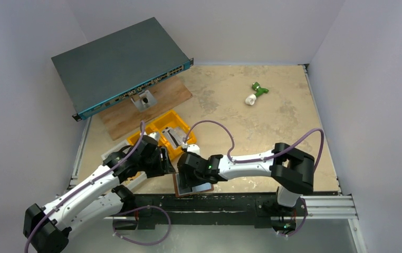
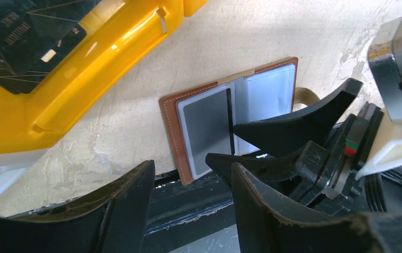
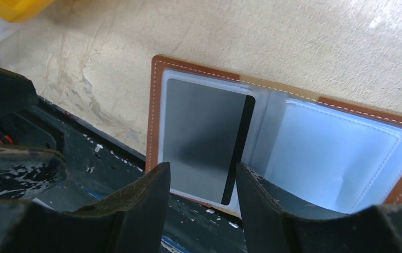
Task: Take the credit cards out of the card holder
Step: Remove the credit card from the card holder.
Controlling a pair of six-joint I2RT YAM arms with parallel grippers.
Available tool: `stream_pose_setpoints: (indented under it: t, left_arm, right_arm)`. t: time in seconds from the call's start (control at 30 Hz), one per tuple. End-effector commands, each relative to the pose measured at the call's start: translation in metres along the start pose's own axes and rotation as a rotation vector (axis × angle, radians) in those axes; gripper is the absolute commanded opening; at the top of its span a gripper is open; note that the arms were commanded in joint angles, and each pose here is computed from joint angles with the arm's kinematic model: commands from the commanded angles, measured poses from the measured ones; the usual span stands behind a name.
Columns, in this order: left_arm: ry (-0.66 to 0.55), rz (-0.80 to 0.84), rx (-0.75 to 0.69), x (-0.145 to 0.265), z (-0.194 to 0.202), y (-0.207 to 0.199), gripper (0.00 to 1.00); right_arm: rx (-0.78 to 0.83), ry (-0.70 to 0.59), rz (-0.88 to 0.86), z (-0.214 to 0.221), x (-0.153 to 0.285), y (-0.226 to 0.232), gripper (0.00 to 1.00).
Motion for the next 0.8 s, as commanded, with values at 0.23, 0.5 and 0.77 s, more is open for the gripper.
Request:
stream_pose_setpoints:
  t: [0.23, 0.5, 0.77]
  left_arm:
    - [0.083, 0.108, 0.02, -0.028, 0.013, -0.019, 0.28]
    - [0.127, 0.096, 0.0, -0.051, 0.02, -0.029, 0.2]
    - [0.16, 0.044, -0.012, -0.067, 0.029, -0.022, 0.1]
  right_arm:
    - [-0.138, 0.01, -0.136, -0.005, 0.004, -0.017, 0.49]
    - [-0.195, 0.035, -0.198, -0.003, 0.002, -0.027, 0.48]
    - [-0.245, 0.039, -0.242, -0.005, 0.005, -0.035, 0.48]
Point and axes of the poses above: each gripper's point midway between its finger pads, its own x axis back along the fingers, its own y axis along the line the jaws close on, z = x × y, the point moved 2 cm from there along x, back along the fingers, and after that the axes turned 7 degrees about -x, right-handed, at the moved point
